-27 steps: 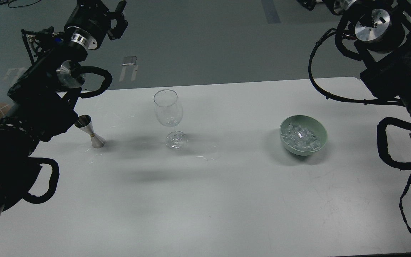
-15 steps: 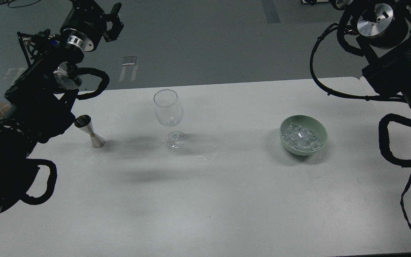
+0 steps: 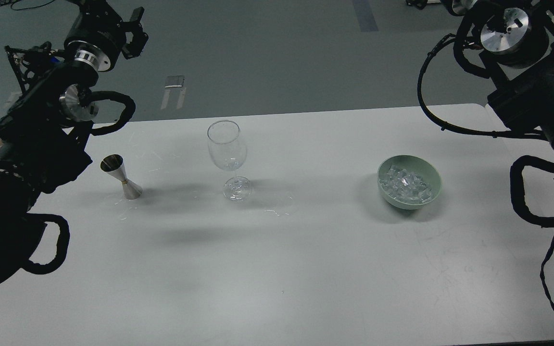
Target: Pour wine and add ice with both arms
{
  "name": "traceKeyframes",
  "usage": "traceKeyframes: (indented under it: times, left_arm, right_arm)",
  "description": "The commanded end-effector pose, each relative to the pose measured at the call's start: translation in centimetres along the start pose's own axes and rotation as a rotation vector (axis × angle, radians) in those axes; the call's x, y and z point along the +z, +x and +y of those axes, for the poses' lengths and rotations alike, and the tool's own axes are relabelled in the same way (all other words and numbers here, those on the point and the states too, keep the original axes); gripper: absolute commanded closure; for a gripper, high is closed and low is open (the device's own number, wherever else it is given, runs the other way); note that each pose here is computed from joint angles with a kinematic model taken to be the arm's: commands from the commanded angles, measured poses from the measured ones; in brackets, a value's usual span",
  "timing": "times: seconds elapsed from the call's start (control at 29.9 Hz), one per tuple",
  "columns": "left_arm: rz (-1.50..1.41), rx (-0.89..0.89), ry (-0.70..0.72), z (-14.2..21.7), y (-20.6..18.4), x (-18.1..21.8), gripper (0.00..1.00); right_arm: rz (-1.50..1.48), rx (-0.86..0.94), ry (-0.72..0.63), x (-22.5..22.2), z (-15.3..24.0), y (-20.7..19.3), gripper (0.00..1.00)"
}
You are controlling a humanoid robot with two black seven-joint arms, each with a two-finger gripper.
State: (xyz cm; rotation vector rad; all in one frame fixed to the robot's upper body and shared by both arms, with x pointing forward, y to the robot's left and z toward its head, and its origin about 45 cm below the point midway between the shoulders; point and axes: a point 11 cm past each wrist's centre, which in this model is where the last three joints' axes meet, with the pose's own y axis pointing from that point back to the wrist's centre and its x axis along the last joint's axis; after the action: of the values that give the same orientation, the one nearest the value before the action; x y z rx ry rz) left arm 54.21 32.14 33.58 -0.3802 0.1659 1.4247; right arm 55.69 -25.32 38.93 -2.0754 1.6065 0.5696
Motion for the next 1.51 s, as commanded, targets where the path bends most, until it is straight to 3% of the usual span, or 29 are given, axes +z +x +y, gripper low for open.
traceKeyframes:
  times: [0.0, 0.47, 0.7, 1.04, 1.34, 1.47]
  left_arm:
    - [-0.009, 0.012, 0.002, -0.1, 0.0, 0.1, 0.01]
    - [0.070, -0.025, 0.001, -0.3, -1.7, -0.9, 0.02]
    - [0.256, -0.016, -0.075, -0.3, -1.2, 1.3, 0.01]
    - [0.343, -0.159, -0.084, 4.8, -1.7, 1.1, 0.01]
    - [0.372, -0.135, -0.012, 10.0, 1.7, 2.0, 0.01]
    - [0.402, -0.031, 0.080, 13.6, 4.6, 2.0, 0.01]
  right_arm:
    - [0.005, 0.002, 0.002, -0.2, -0.1, -0.1, 0.00]
    - [0.011, 0.017, 0.002, -0.6, 0.3, 0.8, 0.00]
    - [0.016, 0.018, 0.006, -1.0, 0.4, 1.2, 0.00]
    - [0.012, 0.033, -0.006, -0.3, 0.7, 2.0, 0.00]
    - [0.010, 0.043, -0.012, 0.2, 1.0, 2.5, 0.00]
    - [0.008, 0.043, -0.014, 0.3, 1.0, 2.5, 0.00]
